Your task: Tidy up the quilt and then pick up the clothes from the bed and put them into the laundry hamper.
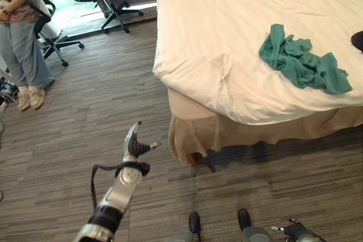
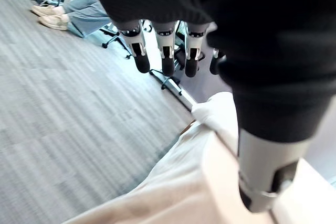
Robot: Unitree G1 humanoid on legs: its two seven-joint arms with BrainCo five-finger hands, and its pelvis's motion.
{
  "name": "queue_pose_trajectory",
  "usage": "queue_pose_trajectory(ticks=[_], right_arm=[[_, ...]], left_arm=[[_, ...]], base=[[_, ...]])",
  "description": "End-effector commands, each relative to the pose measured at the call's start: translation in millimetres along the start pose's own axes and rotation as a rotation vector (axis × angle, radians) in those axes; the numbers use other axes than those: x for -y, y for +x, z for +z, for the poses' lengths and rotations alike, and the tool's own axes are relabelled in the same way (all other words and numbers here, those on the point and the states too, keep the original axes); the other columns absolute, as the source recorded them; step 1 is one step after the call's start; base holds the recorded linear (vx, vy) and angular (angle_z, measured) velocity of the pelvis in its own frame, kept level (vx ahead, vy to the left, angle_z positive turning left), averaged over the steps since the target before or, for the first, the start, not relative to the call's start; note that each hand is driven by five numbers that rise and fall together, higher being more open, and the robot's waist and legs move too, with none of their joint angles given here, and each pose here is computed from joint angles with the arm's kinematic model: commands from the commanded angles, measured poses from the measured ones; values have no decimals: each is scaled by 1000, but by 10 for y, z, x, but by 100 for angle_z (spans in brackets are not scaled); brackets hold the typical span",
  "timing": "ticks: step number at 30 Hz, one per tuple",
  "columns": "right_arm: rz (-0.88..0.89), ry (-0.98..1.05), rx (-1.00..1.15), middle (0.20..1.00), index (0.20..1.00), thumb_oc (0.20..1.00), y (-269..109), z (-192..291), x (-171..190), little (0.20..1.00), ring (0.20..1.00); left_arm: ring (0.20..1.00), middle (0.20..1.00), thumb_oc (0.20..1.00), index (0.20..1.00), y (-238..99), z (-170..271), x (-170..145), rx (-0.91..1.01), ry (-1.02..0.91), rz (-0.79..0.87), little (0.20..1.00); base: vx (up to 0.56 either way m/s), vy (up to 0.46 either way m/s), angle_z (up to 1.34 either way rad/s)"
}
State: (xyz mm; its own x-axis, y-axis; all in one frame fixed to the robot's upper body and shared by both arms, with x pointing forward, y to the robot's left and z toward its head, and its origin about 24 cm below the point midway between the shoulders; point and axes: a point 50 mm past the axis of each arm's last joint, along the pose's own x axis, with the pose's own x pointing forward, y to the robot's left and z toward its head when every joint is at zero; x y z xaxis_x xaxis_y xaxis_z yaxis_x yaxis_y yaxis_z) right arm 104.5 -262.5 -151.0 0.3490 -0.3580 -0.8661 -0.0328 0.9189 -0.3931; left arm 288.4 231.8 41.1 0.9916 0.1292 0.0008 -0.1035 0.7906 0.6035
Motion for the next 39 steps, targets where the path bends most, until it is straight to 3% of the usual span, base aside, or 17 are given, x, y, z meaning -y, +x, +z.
queue_pose_trajectory(ticks=[1,9,15,21,29,35,36,37,38,39], right_arm=[[34,27,-44,1000,1000,1000,-25,-104,-163,1000,1000],[70,-56,64,1000,1000,1000,-3,248,-233,1000,1000],[42,-75,116,1000,1000,1000,13,459,-169,1000,1000],[43,-47,210,1000,1000,1000,-9,765,-218,1000,1000],[113,-25,212,1000,1000,1000,-27,670,-339,1000,1000],[125,20,204,1000,1000,1000,-9,679,-239,1000,1000],[116,32,211,1000,1000,1000,-7,738,-217,1000,1000],[113,38,214,1000,1000,1000,-6,774,-208,1000,1000],[110,46,220,1000,1000,1000,-7,821,-198,1000,1000],[107,49,224,1000,1000,1000,-9,852,-201,1000,1000]], left_arm=[[1000,1000,1000,1000,239,653,-362,312,123,94,1000],[1000,1000,1000,1000,586,1774,-696,655,381,188,1000],[1000,1000,1000,1000,764,2190,-776,677,456,269,1000],[1000,1000,1000,1000,1042,2744,-1254,488,637,495,1000],[1000,1000,1000,1000,1080,2801,-1806,239,777,728,1000],[1000,1000,1000,1000,1161,2430,-1846,99,901,647,1000],[476,476,476,476,1192,2289,-1810,50,916,600,476],[285,285,285,285,1215,2149,-1779,2,939,556,285],[200,200,200,200,1240,2016,-1719,-44,956,500,200],[200,200,200,200,1261,1881,-1637,-87,961,442,200]], base=[[67,25,0],[-24,-56,-54],[-26,-98,-16],[-32,-106,-25],[-15,-91,-4],[-6,-7,6],[-13,8,8],[-13,4,13],[-18,14,14],[-24,13,17]])
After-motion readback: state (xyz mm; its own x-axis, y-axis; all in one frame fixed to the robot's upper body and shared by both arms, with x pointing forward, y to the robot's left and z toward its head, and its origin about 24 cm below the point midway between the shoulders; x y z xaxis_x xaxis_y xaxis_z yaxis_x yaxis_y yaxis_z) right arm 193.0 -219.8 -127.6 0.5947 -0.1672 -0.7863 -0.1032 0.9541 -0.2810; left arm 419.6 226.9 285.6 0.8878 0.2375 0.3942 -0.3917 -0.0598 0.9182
